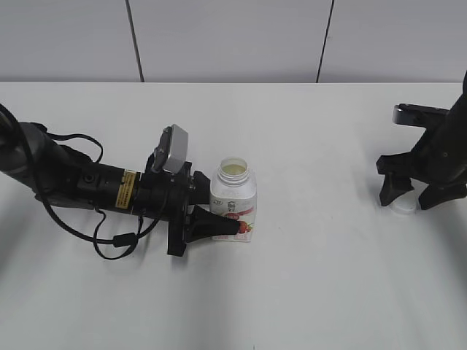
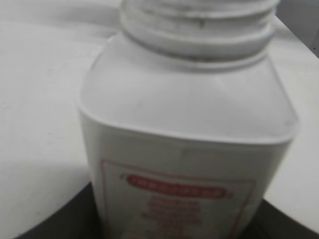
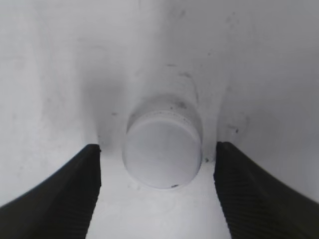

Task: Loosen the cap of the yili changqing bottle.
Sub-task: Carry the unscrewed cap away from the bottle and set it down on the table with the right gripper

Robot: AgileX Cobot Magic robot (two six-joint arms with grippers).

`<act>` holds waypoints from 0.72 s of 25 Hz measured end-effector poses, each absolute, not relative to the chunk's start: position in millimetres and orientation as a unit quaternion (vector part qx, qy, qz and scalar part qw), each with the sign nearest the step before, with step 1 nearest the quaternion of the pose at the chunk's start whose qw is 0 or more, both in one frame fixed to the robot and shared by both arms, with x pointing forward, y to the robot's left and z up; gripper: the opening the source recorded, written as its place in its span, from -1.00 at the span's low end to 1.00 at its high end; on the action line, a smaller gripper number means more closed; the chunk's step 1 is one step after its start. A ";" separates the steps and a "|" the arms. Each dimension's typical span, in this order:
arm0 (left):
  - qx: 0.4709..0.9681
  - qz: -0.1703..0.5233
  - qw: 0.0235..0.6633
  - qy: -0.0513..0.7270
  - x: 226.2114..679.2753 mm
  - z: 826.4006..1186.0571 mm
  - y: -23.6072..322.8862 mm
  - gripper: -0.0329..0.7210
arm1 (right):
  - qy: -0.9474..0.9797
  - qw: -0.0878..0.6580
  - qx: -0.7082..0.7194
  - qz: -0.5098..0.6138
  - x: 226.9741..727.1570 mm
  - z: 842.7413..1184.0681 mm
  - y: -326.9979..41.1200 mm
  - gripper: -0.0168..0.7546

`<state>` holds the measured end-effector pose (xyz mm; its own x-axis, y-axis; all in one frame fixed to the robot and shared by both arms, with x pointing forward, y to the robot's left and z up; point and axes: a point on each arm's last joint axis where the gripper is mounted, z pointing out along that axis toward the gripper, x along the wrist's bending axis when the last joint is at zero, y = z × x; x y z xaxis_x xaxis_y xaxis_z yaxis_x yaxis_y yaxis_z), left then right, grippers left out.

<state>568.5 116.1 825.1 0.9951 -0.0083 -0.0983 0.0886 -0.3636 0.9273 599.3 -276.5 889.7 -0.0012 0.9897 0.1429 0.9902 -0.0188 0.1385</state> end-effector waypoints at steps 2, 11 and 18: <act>0.825 -0.043 0.564 0.024 568.5 825.1 116.1 0.08 | -0.697 0.012 -0.710 -0.099 599.5 891.7 -275.2 0.49; 0.824 -0.047 0.564 0.031 568.6 825.3 116.0 0.12 | -0.695 0.053 -0.709 -0.105 614.0 919.1 -268.9 0.48; 0.808 -0.051 0.587 0.015 567.5 839.5 114.1 0.57 | -0.693 0.052 -0.710 -0.116 619.8 926.8 -267.5 0.48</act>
<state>567.5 114.1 839.5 0.9943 -0.0352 -0.1006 0.0848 -0.3102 0.9469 619.8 -267.5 926.8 0.0128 0.9716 0.2362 0.9956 -0.0344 0.0875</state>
